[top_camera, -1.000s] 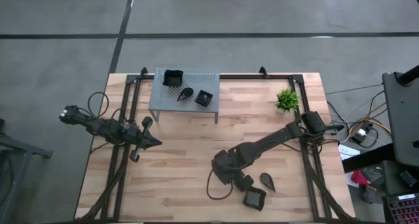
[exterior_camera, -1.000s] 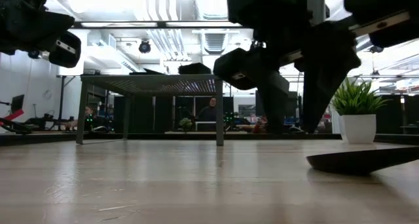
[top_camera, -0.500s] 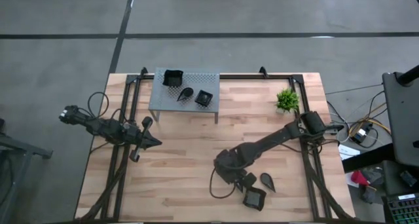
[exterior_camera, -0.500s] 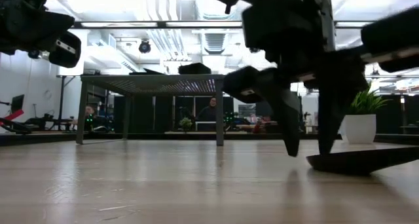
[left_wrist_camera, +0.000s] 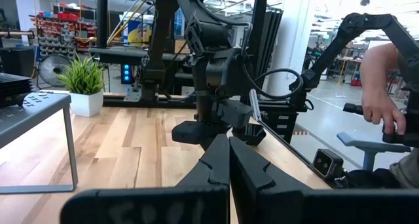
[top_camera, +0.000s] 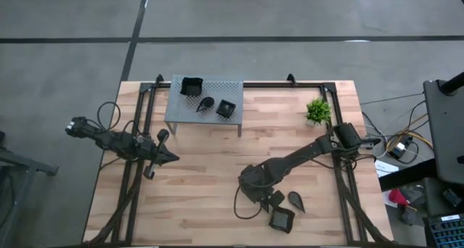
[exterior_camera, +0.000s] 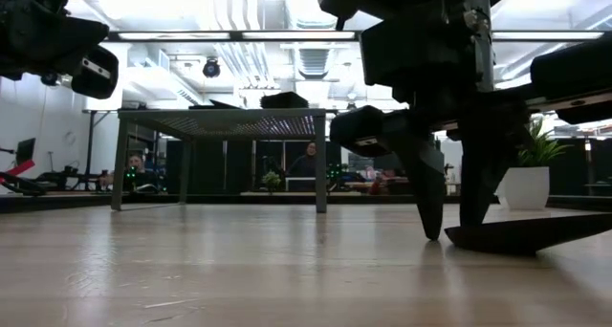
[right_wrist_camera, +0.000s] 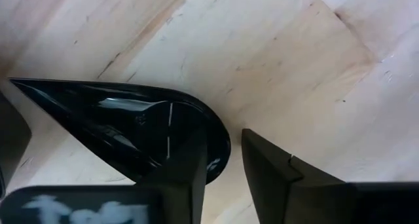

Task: Pick & Place Mini shaped plates
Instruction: Stack the black leaf-shaped plate on top of the black leaf-shaped plate on the shelf

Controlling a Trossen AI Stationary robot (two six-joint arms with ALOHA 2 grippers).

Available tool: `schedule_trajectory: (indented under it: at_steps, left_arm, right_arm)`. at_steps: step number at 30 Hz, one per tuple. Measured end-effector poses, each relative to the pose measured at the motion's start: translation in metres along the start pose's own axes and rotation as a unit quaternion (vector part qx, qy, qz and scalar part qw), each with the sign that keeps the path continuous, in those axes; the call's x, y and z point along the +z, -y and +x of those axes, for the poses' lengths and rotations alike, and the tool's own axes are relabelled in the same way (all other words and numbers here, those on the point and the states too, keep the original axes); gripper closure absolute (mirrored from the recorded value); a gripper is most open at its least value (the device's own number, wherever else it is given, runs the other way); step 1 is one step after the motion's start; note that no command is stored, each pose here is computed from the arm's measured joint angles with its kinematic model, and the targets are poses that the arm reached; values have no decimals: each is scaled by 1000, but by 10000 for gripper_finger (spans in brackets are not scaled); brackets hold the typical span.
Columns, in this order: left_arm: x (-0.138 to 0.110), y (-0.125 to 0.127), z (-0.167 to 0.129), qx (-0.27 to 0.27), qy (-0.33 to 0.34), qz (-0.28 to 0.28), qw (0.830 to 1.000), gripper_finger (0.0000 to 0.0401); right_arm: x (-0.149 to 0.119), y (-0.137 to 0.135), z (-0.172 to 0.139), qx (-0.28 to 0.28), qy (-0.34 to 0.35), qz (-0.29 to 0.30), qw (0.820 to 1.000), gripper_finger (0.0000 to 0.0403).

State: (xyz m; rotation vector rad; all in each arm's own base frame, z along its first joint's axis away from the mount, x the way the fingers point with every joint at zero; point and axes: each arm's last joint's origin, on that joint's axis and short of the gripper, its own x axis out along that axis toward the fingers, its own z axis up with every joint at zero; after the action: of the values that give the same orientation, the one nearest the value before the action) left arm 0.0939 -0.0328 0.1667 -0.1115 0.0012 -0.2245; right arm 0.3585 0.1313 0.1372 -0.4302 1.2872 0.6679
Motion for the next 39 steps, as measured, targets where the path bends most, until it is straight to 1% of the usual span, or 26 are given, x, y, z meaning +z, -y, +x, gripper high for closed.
schedule_trajectory:
  at_steps: [12,14,17,26,29,32,35,39]
  left_arm:
    - [0,0,0,0,0,0,1000,401]
    - [0,0,0,0,0,0,1000,401]
    - [0,0,0,0,0,0,1000,401]
    - [0,0,0,0,0,0,1000,401]
    - [0,0,0,0,0,0,1000,401]
    - [0,0,0,0,0,0,1000,401]
    - [0,0,0,0,0,0,1000,401]
    - [0,0,0,0,0,0,1000,401]
  right_arm:
    - [-1,5,-3,0,-4,13,1000,382]
    - [-2,8,-4,0,-5,26,1000,391]
    - [-4,14,-5,-1,-4,52,999,393]
    - [-15,39,-15,-15,8,168,986,394]
    - [-19,47,-23,-21,19,207,978,394]
    - [-23,56,-33,-27,33,253,967,394]
    - [-27,66,-46,-35,58,311,948,394]
    - [-31,76,-65,-44,101,380,919,394]
